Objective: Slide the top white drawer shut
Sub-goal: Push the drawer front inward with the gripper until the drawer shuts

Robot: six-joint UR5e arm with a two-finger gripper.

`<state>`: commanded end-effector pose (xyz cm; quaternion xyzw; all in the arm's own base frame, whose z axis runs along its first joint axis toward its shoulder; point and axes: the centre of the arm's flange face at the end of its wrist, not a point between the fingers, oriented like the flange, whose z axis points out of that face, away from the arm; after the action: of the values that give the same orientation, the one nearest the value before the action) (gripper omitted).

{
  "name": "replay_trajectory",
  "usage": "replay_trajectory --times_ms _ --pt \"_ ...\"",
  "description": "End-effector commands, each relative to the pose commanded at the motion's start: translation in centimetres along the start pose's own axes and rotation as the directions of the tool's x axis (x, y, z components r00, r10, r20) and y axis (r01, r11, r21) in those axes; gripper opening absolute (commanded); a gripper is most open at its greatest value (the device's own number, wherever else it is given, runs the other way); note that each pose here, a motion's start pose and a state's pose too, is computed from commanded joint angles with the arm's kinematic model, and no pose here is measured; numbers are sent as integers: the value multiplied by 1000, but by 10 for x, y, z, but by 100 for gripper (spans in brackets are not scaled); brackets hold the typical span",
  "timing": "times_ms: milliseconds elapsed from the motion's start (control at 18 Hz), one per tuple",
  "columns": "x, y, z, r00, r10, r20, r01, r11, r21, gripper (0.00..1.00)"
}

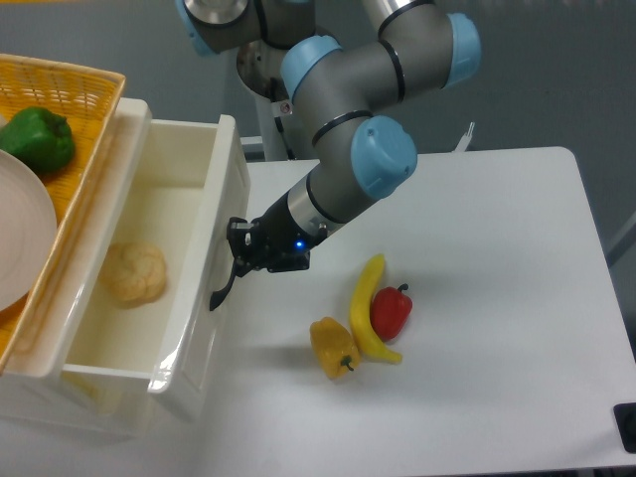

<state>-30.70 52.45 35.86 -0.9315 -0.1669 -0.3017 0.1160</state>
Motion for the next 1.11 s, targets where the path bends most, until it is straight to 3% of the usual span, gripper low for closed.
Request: replay_trajectory --times_ms 1111 --pt "48 -5 40 999 32 -13 -32 997 -64 0"
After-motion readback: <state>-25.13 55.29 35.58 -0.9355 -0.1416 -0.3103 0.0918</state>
